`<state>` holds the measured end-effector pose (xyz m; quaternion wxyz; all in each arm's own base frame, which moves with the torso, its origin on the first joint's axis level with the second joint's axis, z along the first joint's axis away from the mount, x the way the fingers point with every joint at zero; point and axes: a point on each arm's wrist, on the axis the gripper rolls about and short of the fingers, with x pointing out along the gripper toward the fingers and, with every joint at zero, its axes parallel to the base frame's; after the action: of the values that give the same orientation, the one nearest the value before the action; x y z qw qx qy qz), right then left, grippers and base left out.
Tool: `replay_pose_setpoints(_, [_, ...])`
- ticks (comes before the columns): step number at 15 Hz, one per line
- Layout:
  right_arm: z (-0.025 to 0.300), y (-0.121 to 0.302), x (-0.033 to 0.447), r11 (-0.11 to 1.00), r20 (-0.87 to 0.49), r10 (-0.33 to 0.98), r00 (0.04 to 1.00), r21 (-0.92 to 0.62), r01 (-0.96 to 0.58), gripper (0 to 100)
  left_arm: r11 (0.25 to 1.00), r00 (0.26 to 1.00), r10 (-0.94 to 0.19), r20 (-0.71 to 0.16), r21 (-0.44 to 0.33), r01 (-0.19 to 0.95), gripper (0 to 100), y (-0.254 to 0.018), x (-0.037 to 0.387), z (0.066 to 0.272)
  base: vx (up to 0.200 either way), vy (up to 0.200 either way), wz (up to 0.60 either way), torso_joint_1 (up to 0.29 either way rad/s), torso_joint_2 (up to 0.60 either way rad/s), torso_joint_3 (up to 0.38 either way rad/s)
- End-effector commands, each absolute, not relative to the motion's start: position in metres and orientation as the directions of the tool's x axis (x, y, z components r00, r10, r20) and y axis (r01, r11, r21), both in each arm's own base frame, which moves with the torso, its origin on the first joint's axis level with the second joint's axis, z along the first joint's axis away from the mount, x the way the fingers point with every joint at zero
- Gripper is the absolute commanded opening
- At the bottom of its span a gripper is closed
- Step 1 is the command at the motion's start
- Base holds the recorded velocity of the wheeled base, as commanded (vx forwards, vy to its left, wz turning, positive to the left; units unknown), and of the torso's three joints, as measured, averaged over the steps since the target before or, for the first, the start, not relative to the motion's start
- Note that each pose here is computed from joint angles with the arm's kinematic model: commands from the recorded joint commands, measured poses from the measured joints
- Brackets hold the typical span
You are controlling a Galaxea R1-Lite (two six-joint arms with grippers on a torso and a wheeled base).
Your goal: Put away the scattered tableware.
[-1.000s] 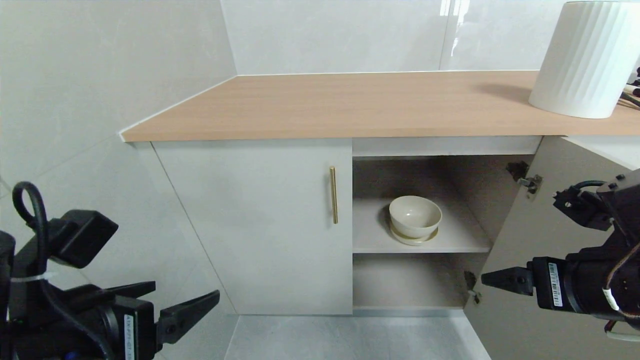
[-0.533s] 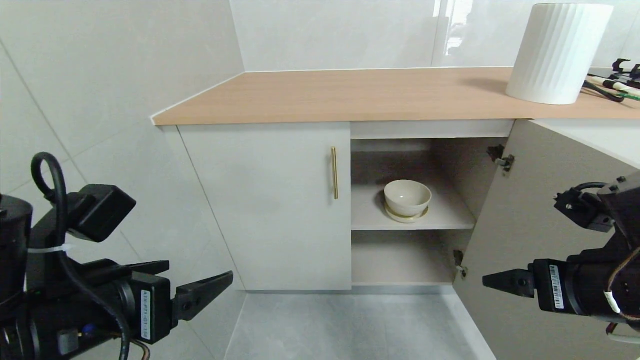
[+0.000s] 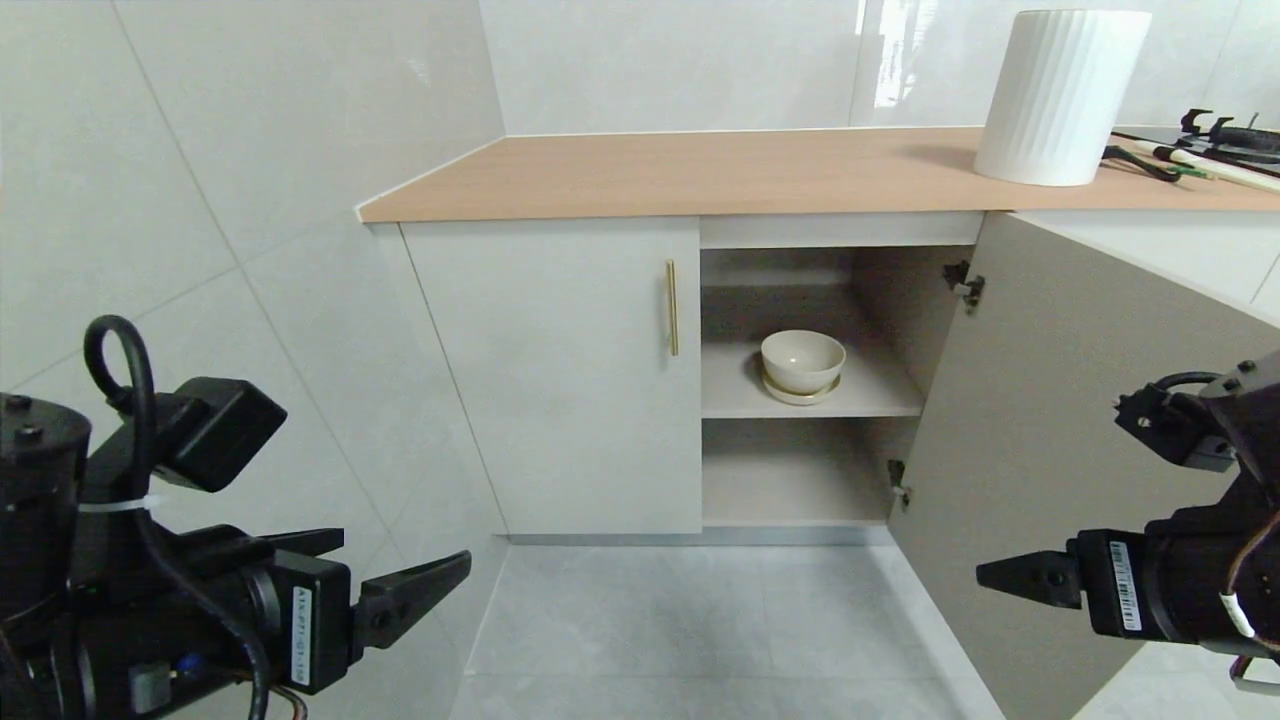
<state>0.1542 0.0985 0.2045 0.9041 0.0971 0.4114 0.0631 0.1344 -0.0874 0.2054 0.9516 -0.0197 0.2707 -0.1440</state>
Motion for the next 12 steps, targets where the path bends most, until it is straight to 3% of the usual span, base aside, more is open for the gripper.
replay_pose_setpoints(1, [0.205,0.097,0.152,0.974,-0.738,0.190,0.647,0.222,-0.033,100,0.958,0.811,-0.284,-0.512,-0.115,0.263,100,-0.088,0.135,0.205,-0.200,0.000,0.00,0.002,0.00,-0.002])
replay_pose_setpoints(8, [0.210,0.089,0.142,0.986,-0.742,0.147,0.655,0.158,-0.042,100,0.959,0.807,-0.279,-0.520,-0.105,0.264,100,-0.088,0.135,0.203,0.000,0.000,0.00,0.000,0.00,0.000])
replay_pose_setpoints(12, [0.209,0.083,0.143,0.995,-0.747,0.079,0.660,0.101,-0.005,100,0.960,0.808,-0.275,-0.521,-0.099,0.263,100,-0.087,0.135,0.202,0.000,-0.200,0.00,-0.001,0.00,0.004])
